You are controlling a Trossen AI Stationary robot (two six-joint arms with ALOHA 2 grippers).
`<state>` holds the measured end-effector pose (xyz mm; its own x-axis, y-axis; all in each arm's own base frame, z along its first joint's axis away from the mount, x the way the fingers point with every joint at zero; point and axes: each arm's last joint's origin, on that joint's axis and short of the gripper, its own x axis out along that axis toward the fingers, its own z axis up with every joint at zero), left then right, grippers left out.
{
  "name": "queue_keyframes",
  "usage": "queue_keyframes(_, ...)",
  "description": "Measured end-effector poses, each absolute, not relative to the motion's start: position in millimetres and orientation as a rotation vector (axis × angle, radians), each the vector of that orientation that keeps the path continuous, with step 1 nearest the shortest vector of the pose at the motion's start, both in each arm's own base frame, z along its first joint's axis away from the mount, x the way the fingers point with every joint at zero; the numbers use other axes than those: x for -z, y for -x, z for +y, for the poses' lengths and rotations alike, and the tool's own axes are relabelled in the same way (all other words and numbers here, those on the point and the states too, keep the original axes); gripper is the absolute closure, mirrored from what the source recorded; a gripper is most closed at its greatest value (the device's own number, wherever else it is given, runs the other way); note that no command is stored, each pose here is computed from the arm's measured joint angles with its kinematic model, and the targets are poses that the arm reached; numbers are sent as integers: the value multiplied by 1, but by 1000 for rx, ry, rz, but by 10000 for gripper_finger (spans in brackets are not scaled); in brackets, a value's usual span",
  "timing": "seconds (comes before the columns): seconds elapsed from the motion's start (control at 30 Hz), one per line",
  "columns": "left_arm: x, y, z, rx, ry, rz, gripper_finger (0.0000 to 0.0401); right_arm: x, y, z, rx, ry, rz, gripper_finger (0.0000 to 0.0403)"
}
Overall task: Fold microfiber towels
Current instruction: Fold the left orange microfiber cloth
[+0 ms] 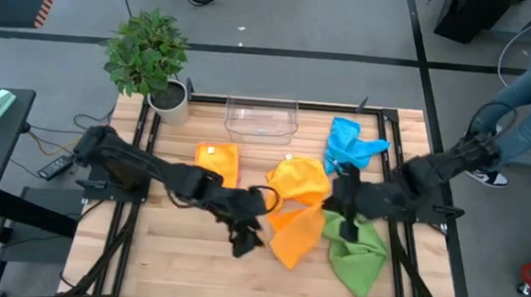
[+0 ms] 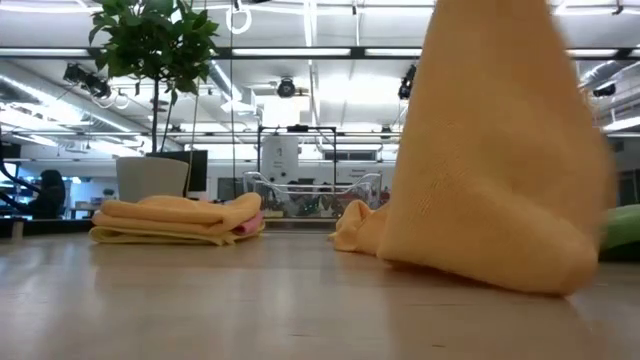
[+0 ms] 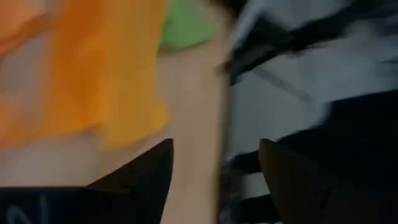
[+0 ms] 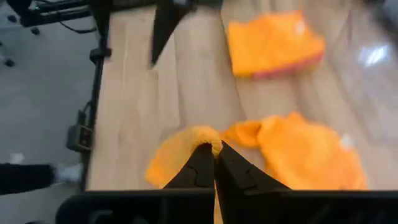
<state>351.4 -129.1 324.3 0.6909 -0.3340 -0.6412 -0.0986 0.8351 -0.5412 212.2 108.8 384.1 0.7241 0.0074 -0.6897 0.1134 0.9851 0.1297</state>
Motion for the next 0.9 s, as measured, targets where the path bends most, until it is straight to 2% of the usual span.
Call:
queue_keyframes(0.1,-324,-323,-137,-23,461,895,149,-389,-235,102,103,-293,881,400)
queue_keyframes(0.27,-295,-308,-171,-126,242,820,167,-367,-246,93,262,-256,1153,401)
queue_keyframes(0.37,-259,-316,-182,-124,169,772,177,-356,-248,87,330,-274,1203,402)
queue_keyframes(0.53,-207,-348,-182,-116,218,643,199,-350,-250,73,428,-338,1196,402)
queue_keyframes(0.73,-178,-388,-198,46,-30,494,229,-353,-251,57,459,-338,1189,402)
queue_keyframes(0.9,-160,-408,-207,86,-199,528,219,-359,-247,45,466,-342,1168,402)
